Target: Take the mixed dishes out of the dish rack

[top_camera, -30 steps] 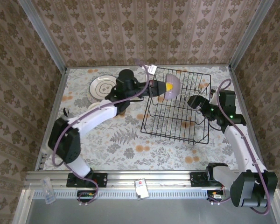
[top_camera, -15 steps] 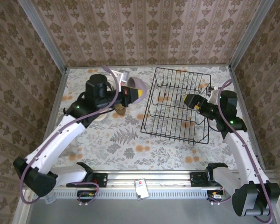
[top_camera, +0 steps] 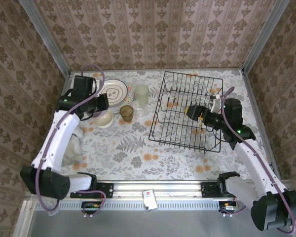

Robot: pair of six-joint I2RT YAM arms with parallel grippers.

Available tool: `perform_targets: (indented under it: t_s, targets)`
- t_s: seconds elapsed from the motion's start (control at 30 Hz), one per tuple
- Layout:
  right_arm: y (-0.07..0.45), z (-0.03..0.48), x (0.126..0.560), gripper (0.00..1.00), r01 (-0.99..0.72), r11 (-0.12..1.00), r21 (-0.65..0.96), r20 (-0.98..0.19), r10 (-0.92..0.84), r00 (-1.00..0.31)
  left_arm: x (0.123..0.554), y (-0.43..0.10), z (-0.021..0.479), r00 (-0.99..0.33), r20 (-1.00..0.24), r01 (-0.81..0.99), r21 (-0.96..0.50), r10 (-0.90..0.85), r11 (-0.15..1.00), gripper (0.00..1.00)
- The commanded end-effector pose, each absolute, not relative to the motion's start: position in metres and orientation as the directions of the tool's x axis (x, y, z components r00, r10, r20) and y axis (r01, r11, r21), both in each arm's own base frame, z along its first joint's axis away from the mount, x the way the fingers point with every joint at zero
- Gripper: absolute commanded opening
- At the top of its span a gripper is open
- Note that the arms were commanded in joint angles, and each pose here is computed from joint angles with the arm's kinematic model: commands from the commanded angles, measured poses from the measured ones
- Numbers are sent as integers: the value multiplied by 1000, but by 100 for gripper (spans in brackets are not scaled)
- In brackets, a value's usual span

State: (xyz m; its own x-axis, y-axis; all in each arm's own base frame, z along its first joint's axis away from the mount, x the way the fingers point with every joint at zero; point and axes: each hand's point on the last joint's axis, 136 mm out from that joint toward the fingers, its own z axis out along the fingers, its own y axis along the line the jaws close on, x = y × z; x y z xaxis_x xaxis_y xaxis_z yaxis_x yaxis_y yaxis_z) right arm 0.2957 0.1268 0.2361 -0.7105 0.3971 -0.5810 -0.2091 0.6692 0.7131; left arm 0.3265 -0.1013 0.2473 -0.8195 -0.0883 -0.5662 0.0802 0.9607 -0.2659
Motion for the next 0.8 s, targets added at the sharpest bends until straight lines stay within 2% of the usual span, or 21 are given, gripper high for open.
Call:
perform_targets:
  t_s: [0.0,0.1,0.3,0.77]
  targets:
    - [129,236,290,100,-228,690,687,-608,373,-701,341,-80,239,-822,-566,47,-177,-63,983,0]
    - [132,236,285,100,-234,688,687,-606,364,-707,353,-71,216,-851,-523,17,-113,-45,993,0]
    - [134,232,277,100,-242,695,676,-610,344,-714,370,-71,183,-891,-454,16,-80,-22,997,0]
    - [139,223,272,100,-237,687,687,-591,338,-733,390,-81,155,-912,-410,29,-19,19,999,0]
